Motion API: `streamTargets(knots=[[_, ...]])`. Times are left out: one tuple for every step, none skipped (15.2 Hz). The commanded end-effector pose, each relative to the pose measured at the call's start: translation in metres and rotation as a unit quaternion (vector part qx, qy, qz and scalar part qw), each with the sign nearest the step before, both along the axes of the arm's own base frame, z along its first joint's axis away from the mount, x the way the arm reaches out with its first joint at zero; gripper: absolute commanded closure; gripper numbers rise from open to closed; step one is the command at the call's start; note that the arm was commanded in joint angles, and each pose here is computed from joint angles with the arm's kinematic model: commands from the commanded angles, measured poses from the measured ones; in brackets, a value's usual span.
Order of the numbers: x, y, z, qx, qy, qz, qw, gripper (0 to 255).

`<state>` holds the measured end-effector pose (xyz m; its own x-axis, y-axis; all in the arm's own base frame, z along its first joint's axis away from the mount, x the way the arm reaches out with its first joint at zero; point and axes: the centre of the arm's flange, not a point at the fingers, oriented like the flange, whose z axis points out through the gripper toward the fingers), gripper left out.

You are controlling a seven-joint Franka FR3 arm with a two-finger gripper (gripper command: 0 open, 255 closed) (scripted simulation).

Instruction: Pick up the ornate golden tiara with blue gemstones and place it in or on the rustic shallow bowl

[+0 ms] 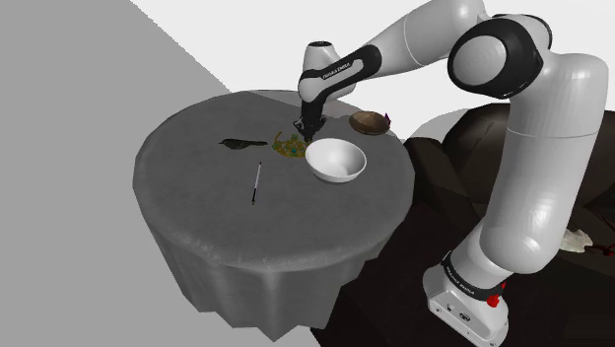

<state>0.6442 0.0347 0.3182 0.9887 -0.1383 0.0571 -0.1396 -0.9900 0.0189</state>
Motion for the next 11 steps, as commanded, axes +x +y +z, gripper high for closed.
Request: streamTargets(knots=[[0.000, -0.003, -0.003, -0.001, 0.003, -0.003, 1.0000, 255], [0.000, -0.003, -0.003, -0.001, 0.003, -0.003, 1.0000, 255], [0.000, -0.004, -0.003, -0.001, 0.003, -0.003, 1.0000, 255], [-0.001, -0.005, -0.002, -0.002, 0.003, -0.003, 1.0000, 255], [0.000, -0.005, -0.004, -0.002, 0.003, -0.002, 1.0000, 255], [0.000, -0.005, 0.002, -0.002, 0.003, -0.002, 1.0000, 255], [0.000, -0.005, 0.007, -0.002, 0.003, -0.002, 1.0000, 255], [0.000, -0.005, 0.012, -0.002, 0.003, -0.002, 1.0000, 255], [0.000, -0.005, 0.018, -0.002, 0.003, -0.002, 1.0000, 255], [0.000, -0.005, 0.023, -0.002, 0.003, -0.002, 1.0000, 255], [0.000, -0.005, 0.028, -0.002, 0.003, -0.002, 1.0000, 255]])
